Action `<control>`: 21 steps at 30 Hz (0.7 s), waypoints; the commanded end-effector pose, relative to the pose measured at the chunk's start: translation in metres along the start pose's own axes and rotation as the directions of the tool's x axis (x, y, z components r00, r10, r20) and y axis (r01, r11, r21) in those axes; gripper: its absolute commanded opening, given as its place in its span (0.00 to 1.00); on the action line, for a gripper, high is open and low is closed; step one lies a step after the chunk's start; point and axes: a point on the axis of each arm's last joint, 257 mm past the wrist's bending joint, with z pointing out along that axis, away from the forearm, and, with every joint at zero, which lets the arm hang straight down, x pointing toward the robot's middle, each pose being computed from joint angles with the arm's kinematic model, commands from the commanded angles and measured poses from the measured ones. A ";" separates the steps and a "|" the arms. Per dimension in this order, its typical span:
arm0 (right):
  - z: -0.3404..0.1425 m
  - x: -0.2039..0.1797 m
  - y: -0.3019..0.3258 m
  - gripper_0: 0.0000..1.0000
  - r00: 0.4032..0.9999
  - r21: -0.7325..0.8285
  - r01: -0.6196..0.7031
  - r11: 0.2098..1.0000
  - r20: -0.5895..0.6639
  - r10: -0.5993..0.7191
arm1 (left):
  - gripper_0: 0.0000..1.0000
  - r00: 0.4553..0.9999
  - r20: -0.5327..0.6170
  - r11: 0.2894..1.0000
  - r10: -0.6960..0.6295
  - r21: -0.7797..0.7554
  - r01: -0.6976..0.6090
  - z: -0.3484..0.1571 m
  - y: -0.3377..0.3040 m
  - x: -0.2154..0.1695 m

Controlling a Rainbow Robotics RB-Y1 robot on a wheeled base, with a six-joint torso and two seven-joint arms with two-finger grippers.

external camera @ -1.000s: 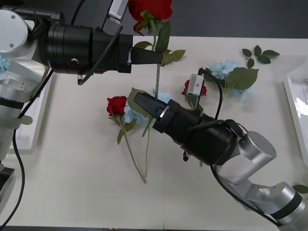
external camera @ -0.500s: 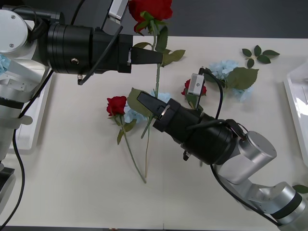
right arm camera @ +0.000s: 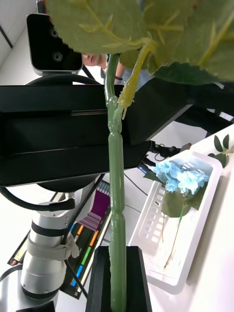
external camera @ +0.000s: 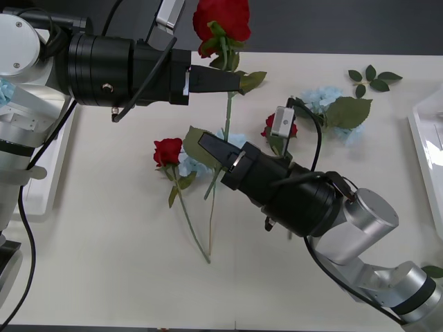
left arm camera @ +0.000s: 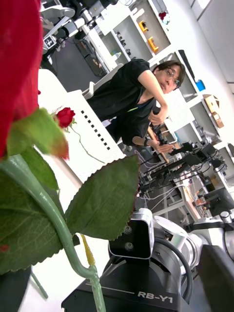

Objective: Put the red flowers into the right box and the blue flowers into the left box

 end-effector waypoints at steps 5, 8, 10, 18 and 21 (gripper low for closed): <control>-0.020 -0.021 -0.014 0.00 0.990 0.054 0.125 0.991 -0.065 -0.122 | 1.00 0.996 0.011 0.996 0.090 0.022 -0.091 0.006 -0.013 -0.007; -0.037 -0.028 -0.032 0.00 0.976 0.103 0.194 0.976 -0.117 -0.182 | 1.00 0.993 0.040 0.994 0.109 -0.006 -0.109 -0.004 -0.009 -0.015; -0.048 -0.036 -0.044 0.00 0.966 0.139 0.234 0.962 -0.144 -0.214 | 1.00 0.992 0.048 0.993 0.115 -0.019 -0.114 -0.011 -0.008 -0.019; -0.136 -0.100 -0.108 0.00 0.905 0.347 0.395 0.851 -0.305 -0.296 | 1.00 0.995 -0.050 0.986 0.091 -0.137 -0.097 -0.053 0.024 0.010; -0.167 -0.126 -0.127 0.00 0.871 0.401 0.466 0.789 -0.364 -0.329 | 1.00 0.993 -0.102 0.979 0.066 -0.188 -0.084 -0.070 0.038 0.025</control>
